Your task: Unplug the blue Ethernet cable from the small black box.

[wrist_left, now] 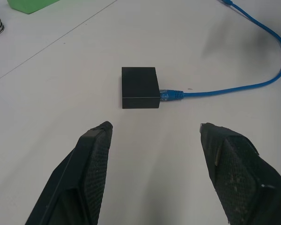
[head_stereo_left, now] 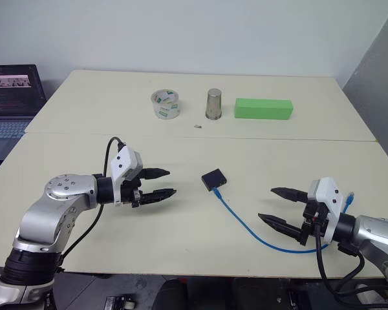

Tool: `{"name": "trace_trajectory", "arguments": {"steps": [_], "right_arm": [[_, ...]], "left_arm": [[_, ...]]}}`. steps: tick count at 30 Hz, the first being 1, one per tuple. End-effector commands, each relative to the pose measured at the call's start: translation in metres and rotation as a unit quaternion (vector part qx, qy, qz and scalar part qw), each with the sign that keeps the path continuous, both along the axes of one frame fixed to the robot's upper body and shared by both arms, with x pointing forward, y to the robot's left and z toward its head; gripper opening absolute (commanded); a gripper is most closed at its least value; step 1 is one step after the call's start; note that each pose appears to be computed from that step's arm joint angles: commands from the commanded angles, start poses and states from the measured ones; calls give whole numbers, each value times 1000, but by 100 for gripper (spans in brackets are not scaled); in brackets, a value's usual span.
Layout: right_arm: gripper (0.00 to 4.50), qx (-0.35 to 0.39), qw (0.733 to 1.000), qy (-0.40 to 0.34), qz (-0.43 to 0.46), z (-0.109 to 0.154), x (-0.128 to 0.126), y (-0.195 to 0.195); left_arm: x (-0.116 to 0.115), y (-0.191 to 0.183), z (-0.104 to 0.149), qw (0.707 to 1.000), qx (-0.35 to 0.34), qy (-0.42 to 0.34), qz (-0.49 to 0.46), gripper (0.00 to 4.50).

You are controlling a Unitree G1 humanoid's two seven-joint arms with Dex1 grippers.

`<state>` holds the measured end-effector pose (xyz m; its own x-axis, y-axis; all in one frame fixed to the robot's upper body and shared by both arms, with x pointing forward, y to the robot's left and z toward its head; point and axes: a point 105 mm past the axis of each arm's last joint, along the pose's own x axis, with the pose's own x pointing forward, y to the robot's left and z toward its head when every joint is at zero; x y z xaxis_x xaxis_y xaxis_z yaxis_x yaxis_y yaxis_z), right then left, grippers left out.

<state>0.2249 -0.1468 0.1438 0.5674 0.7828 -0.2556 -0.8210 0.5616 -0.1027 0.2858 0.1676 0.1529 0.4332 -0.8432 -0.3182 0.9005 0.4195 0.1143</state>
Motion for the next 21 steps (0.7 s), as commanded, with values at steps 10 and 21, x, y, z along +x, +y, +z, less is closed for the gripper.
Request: {"name": "trace_trajectory", "arguments": {"steps": [10,21], "right_arm": [[403,-4,1000,-14,7,8,-1,6],[403,-1,1000,9,-30,-30,32,62]], "left_arm": [[-10,-8,1,999,2,-11,-35,317],[-13,-9,-15,996,41,-1,-74,317]]}}
